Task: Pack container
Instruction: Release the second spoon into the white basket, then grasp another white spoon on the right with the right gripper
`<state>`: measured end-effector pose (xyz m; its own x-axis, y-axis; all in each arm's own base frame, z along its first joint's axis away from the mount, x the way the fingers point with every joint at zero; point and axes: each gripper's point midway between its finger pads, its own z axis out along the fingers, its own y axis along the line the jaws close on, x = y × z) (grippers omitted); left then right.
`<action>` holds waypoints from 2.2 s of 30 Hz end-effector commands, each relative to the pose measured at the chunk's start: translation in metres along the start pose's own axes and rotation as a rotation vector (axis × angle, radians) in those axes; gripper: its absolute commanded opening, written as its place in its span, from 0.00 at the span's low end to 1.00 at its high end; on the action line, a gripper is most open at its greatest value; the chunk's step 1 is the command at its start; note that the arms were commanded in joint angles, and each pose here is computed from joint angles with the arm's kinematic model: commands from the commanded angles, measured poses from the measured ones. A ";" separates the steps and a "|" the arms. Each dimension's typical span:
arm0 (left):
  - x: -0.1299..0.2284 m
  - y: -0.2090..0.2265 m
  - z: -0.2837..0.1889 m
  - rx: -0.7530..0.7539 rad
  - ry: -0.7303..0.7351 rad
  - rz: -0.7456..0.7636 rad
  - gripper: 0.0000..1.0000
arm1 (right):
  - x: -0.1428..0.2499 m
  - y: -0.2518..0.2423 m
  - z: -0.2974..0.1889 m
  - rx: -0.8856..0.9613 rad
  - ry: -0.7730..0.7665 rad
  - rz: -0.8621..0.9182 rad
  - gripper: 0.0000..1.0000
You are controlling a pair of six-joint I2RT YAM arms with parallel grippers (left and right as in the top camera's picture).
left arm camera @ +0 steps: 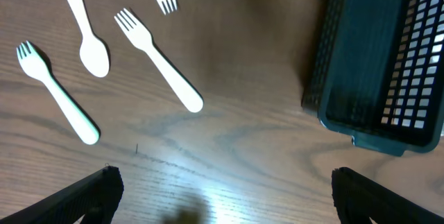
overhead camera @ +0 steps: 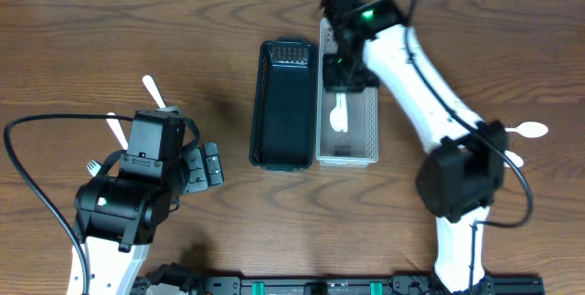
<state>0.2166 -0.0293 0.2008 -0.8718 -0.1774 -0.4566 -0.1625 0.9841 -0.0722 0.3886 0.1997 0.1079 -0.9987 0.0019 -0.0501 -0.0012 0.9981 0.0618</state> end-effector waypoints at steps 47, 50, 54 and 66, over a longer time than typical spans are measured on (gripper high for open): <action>0.001 0.002 -0.003 -0.007 0.009 -0.003 0.98 | 0.063 -0.400 0.009 0.177 0.008 1.608 0.92; 0.001 0.002 -0.003 -0.007 0.010 -0.006 0.98 | 0.057 -0.405 0.025 0.177 0.013 1.594 0.91; 0.001 0.002 -0.003 -0.008 0.011 -0.006 0.98 | 0.050 -0.410 0.037 0.173 -0.002 1.587 0.87; 0.002 0.003 -0.003 -0.008 0.011 -0.006 0.98 | 0.043 -0.420 0.059 0.217 -0.029 1.575 0.85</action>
<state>0.2125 -0.0285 0.1986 -0.8803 -0.1759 -0.4406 -0.1640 0.9843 -0.0653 0.3561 -0.2161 0.0365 0.0219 0.9962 -0.0839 0.9996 -0.0232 -0.0140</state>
